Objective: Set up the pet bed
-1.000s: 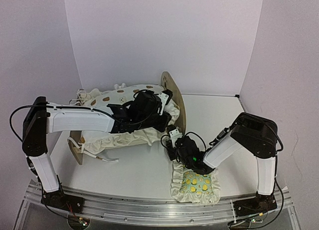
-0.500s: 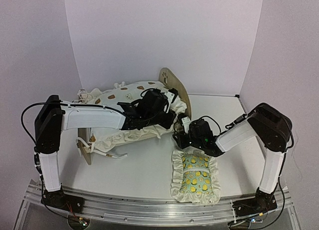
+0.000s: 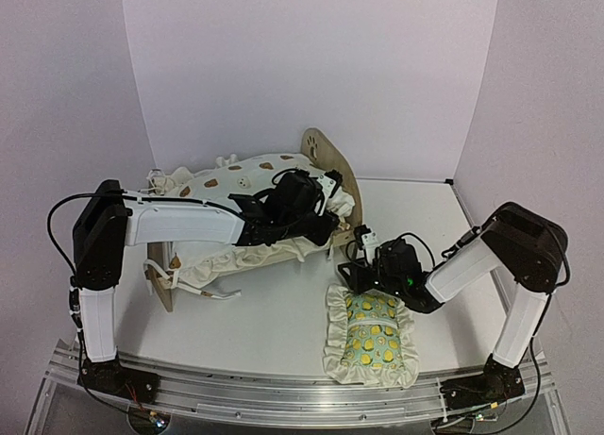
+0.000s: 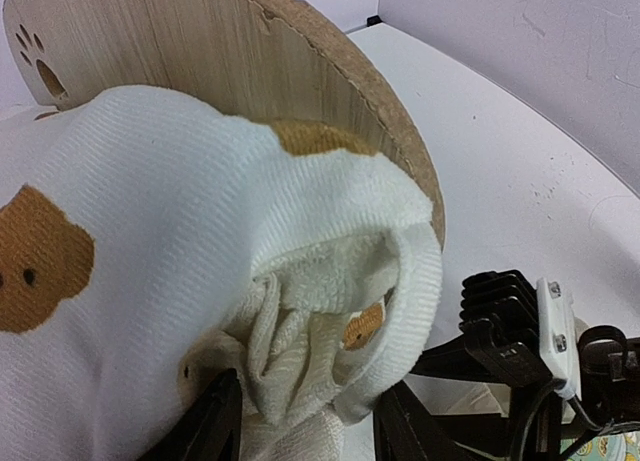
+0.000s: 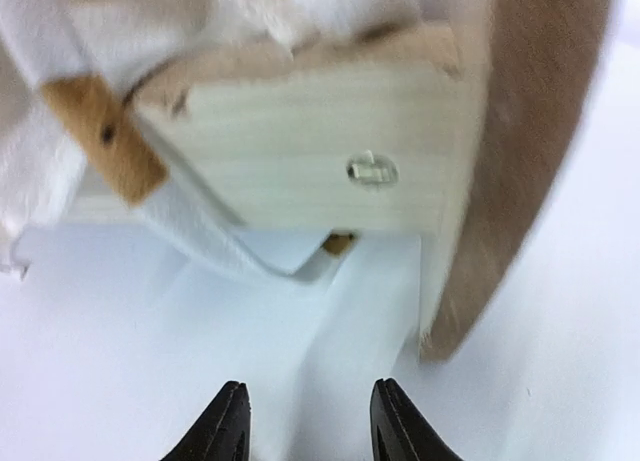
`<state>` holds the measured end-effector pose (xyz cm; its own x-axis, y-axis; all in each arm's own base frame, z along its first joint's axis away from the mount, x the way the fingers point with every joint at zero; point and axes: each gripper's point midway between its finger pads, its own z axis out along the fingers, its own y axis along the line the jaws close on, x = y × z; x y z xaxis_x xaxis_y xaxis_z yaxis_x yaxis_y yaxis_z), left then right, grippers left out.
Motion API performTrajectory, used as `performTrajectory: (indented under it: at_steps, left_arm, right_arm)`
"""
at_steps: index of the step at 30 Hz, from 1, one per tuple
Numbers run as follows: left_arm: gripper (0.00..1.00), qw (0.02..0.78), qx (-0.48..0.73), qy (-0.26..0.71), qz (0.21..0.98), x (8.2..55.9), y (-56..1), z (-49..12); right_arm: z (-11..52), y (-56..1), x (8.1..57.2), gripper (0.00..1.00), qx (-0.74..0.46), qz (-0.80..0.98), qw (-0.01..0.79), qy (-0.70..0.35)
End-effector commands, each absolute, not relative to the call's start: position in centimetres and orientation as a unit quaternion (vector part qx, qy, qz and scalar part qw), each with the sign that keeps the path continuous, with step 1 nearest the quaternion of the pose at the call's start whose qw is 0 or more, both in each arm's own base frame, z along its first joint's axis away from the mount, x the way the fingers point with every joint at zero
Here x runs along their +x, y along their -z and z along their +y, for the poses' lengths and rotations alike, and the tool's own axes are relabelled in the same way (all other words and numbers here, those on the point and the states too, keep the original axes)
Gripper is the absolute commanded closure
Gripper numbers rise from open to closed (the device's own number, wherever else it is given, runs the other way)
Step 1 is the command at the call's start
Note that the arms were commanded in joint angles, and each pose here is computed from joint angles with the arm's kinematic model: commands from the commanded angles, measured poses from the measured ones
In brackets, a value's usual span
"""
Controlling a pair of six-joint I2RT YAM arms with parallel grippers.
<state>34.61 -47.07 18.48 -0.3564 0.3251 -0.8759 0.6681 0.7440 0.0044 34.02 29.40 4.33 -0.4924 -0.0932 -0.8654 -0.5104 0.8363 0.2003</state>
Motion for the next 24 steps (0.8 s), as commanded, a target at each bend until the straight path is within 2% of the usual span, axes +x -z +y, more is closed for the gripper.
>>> performTrajectory:
  at_steps: [1, 9, 15, 24]
  left_arm:
    - [0.53, 0.498, 0.303, 0.196, 0.788, 34.9, -21.9, -47.2]
    - [0.53, 0.496, 0.306, 0.199, 0.788, 34.7, -22.2, -47.0]
    - [0.49, 0.496, 0.311, 0.194, 0.787, 34.5, -22.4, -46.7]
    - [0.30, 0.498, 0.317, 0.206, 0.780, 34.1, -23.7, -46.8]
  right_arm:
    - [31.4, -6.3, 36.5, 0.59, -0.151, 0.800, 0.522, -0.255]
    - [31.7, -4.5, 39.2, 0.60, -0.090, 0.789, 0.552, -0.253]
    - [30.6, -6.5, 36.5, 0.60, -0.108, 0.776, 0.558, -0.276]
    - [27.7, -10.0, 32.3, 0.51, -0.166, 0.816, 0.502, -0.234]
